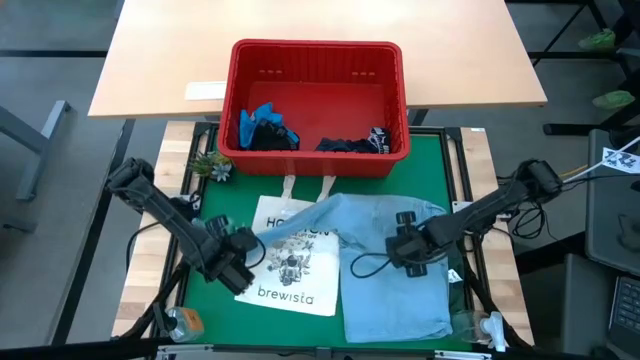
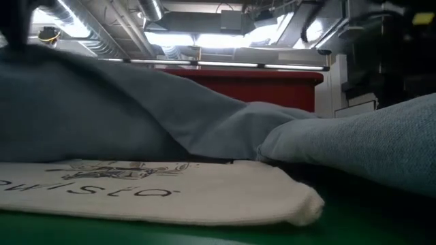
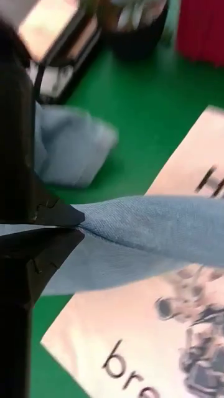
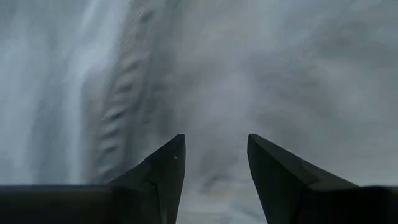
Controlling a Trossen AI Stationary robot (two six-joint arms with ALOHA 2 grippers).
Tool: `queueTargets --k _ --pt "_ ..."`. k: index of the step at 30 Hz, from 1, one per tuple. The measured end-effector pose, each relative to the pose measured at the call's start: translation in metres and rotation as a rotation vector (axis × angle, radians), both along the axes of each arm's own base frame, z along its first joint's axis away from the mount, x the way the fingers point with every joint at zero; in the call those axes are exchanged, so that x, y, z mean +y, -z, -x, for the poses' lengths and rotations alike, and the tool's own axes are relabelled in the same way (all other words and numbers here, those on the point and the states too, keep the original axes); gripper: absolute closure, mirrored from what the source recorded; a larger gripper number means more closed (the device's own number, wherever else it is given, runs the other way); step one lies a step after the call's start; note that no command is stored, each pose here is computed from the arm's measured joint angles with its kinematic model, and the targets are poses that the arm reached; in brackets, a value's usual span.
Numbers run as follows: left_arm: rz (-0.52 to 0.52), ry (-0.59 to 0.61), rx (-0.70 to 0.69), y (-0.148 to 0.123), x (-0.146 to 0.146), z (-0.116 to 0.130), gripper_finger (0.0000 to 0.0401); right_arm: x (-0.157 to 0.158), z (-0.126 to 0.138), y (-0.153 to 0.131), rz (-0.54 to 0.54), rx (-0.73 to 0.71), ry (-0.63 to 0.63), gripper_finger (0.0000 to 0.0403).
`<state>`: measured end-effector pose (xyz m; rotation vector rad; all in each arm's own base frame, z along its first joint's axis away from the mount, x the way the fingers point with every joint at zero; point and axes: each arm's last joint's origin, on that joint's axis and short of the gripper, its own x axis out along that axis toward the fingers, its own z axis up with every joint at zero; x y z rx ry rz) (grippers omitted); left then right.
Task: Fold Laundry from Bin
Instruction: Fold the light blue jeans
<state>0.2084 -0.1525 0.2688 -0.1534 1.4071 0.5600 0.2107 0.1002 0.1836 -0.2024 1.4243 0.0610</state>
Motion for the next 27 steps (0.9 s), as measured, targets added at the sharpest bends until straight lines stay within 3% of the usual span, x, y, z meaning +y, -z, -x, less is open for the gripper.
queueTargets --k 9,14,23,27 --pt "0.198 0.037 -0.076 0.046 -0.021 0.0 0.0396 0.006 0.006 0.025 -0.134 0.322 0.0 0.0228" --pt "0.3 0.055 -0.187 0.054 -0.03 -0.009 0.0367 0.007 0.006 0.026 -0.137 0.33 -0.023 0.0228" --pt "0.316 -0.002 -0.196 0.055 -0.023 -0.015 0.0275 0.007 0.006 0.026 -0.137 0.33 -0.025 0.0228" --pt "0.312 -0.039 -0.201 0.054 -0.014 -0.021 0.0252 0.007 0.006 0.026 -0.137 0.33 -0.03 0.0228"
